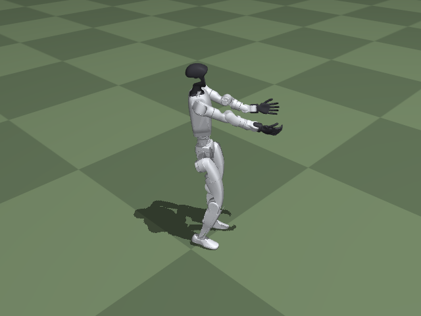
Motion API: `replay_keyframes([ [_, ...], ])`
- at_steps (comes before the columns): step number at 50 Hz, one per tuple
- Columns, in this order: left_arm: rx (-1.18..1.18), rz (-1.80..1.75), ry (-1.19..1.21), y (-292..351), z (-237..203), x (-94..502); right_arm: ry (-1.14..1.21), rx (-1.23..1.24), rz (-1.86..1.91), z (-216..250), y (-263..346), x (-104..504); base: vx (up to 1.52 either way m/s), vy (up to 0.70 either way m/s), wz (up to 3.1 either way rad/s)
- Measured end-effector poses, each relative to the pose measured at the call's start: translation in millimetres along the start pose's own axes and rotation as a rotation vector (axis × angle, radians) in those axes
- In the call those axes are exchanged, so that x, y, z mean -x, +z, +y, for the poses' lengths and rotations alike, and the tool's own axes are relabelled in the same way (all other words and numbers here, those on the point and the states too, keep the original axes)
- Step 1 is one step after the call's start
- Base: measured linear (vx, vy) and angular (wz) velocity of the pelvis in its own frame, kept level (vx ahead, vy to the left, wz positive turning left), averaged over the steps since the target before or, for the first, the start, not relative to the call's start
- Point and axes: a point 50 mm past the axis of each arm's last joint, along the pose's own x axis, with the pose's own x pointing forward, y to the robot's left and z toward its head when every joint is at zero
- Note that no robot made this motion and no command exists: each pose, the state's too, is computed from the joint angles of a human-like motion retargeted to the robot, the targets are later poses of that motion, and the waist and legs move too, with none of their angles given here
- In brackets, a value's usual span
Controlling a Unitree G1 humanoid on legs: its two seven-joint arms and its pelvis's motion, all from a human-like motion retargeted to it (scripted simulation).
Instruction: Dance
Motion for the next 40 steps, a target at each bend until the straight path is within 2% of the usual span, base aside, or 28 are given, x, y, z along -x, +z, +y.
replay_keyframes([
  [3, 0.039, 0.071, -0.033, -11.5, -25.7, 4.8, 0.005, -0.114, 0.033, 16.0, -13.6, 4.6, 0.03, -0.09, 0.31],
  [7, 0.087, -0.141, -0.115, 46.0, -12.8, -10.3, 0.144, -0.151, -0.083, 30.4, 16.0, 0.9, 0.02, -0.1, 0.04],
  [11, -0.284, -0.217, -0.333, 101.1, -2.4, -16.4, 0.483, 0.172, -0.072, 34.6, 54.2, 0.9, 0.13, -0.19, 0.18],
  [15, -0.751, -0.263, -0.515, 152.9, 4.7, 1.9, 0.657, 0.62, -0.115, 15.0, 97.6, 20.2, 0.07, -0.24, 0.19],
  [20, -1.011, -0.492, -0.794, 198.1, 8.6, 95.9, 0.821, 0.779, -0.393, -6.2, 130.4, 89.9, 0.07, -0.24, 0.16],
  [24, -1.051, -0.72, -0.985, 194.1, 6.4, 197.1, 0.92, 0.651, -0.682, -25.3, 143.4, 161.5, 0.11, -0.21, 0.29],
  [27, -1.07, -0.824, -1.052, 175.2, 11.0, 245.6, 0.96, 0.633, -0.819, -37.0, 144.9, 208.6, 0.16, -0.17, 0.01],
  [30, -1.156, -0.833, -0.952, 170.8, 23.7, 251.2, 0.959, 0.775, -0.872, -40.3, 145.7, 227.9, 0.14, -0.04, -0.27],
  [35, -1.088, -0.866, -0.764, 183.0, 28.9, 234.3, 0.879, 0.887, -0.925, -24.6, 150.2, 215.4, -0.07, 0.09, -0.19],
  [38, -1.226, -0.915, -0.565, 201.8, 37.1, 173.2, 0.647, 0.985, -0.884, -14.1, 153.6, 152.4, -0.2, 0.18, -0.07],
  [40, -1.284, -0.822, -0.484, 202.4, 43.4, 114.4, 0.484, 1.053, -0.789, -12.0, 154.7, 99.7, -0.12, 0.24, 0.03],
])
